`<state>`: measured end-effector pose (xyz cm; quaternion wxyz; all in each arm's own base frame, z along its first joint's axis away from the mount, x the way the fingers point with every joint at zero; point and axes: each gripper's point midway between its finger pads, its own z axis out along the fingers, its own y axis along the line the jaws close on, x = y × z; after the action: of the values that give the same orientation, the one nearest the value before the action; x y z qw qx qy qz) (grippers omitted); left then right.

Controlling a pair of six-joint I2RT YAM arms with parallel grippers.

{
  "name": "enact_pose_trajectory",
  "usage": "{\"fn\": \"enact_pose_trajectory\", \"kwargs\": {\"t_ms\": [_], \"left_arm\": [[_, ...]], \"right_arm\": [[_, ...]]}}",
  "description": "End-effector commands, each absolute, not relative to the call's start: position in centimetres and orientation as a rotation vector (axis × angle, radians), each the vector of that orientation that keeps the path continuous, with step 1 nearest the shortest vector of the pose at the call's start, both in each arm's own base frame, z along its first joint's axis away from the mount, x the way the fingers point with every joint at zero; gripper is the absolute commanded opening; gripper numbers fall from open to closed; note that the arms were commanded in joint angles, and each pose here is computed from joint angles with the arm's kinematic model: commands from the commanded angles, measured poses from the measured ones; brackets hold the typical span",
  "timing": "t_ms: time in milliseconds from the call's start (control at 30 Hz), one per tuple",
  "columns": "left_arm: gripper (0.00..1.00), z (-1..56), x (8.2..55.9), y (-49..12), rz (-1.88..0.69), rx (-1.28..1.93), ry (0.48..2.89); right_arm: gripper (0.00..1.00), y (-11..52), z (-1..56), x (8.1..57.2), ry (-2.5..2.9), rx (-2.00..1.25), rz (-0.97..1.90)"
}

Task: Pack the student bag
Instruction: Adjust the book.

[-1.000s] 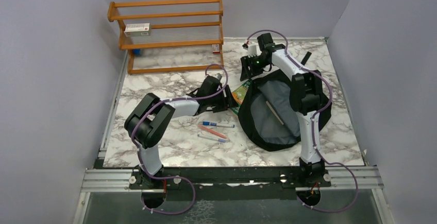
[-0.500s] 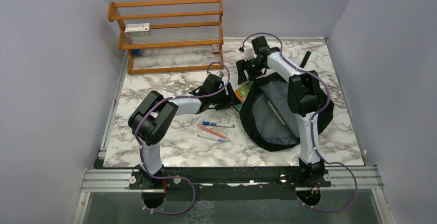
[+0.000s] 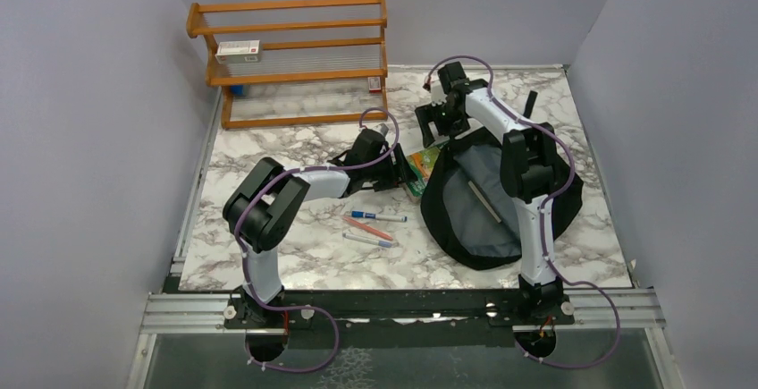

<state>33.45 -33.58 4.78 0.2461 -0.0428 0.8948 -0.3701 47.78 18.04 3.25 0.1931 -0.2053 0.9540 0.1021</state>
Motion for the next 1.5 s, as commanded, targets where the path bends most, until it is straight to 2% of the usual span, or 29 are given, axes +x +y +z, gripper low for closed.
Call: {"fn": "enact_pose_trajectory", "kwargs": {"t_ms": [0,167,300,500,767,1033,1233,1467], "left_arm": [[0.68,3.5,33.2,-33.4,-0.982,-0.116,2.475],[0.68,3.5,33.2,-33.5,-0.985,-0.112,2.476],[0.68,3.5,33.2,-33.6,-0.985,-0.109,2.476],[0.68,3.5,33.3,-33.7,-0.990,-0.106,2.475],[0.68,3.5,33.5,-34.0,-1.002,-0.097,2.475],[0.68,3.1,33.8,-34.3,-1.003,-0.090,2.483],[0.67,2.5,34.2,-34.2,-0.980,-0.097,2.491],[0.67,2.6,36.0,-31.7,-0.942,-0.171,2.478]], "right_arm": [[0.92,16.1,2.2,46.0,2.801,-0.533,0.195],[1.00,15.0,3.6,47.3,2.728,-0.472,0.089],[1.00,13.6,4.3,47.9,2.700,-0.437,-0.014],[1.00,12.3,3.5,47.1,2.740,-0.404,-0.011],[1.00,15.6,2.3,43.5,2.815,-0.425,0.409],[0.89,19.9,3.6,41.9,2.751,-0.471,0.811],[0.82,21.6,4.6,41.4,2.720,-0.465,0.941],[0.81,24.6,5.0,41.2,2.702,-0.515,0.964]]}}
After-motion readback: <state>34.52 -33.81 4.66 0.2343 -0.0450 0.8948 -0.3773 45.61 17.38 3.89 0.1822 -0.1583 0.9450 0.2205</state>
